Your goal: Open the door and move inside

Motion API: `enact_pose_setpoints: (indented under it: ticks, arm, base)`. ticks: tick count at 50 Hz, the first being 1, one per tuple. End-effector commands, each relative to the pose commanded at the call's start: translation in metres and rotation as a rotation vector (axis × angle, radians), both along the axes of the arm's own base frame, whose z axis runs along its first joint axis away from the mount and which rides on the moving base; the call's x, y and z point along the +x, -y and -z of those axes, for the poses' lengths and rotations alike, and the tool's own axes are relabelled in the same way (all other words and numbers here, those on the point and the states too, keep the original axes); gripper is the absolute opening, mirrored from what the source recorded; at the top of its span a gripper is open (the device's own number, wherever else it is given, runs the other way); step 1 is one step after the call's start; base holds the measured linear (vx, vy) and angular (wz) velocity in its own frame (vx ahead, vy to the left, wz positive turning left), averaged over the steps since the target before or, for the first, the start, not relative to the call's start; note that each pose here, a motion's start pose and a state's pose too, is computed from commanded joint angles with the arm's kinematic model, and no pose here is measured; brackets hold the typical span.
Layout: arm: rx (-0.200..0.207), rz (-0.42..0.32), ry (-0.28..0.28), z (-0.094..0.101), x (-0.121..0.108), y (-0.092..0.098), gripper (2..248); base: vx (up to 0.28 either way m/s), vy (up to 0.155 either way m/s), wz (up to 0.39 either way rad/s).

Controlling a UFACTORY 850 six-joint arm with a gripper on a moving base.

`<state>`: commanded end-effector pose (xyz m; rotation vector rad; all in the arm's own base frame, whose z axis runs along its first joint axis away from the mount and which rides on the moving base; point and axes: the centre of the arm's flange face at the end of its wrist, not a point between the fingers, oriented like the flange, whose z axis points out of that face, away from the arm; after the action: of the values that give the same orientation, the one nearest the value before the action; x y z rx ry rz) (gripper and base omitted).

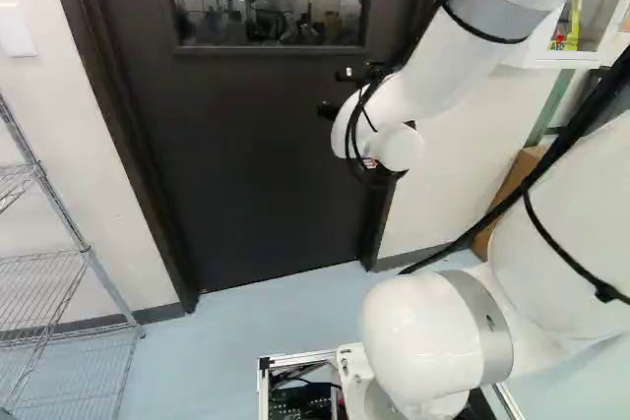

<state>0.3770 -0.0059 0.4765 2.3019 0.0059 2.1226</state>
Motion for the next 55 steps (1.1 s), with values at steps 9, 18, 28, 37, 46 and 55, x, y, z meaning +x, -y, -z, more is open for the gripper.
enact_pose_setpoints:
  ticks: [9, 18, 28, 37, 46, 55]
  arm:
    - [-0.015, -0.009, 0.025, -0.010, 0.007, 0.003, 247]
    - [-0.035, -0.013, 0.050, -0.020, 0.012, 0.009, 247]
    - [-0.061, -0.013, 0.073, -0.031, 0.018, 0.019, 247]
    - [-0.090, -0.021, 0.078, -0.035, 0.024, 0.028, 247]
    - [-0.119, -0.029, 0.074, -0.036, 0.030, 0.038, 247]
    - [-0.131, -0.022, 0.070, -0.036, 0.038, 0.046, 247]
  base:
    - [0.000, 0.000, 0.000]
    - [0.000, 0.000, 0.000]
    - [0.000, 0.000, 0.000]
    - [0.000, 0.000, 0.000]
    - [0.000, 0.000, 0.000]
    - [0.000, 0.000, 0.000]
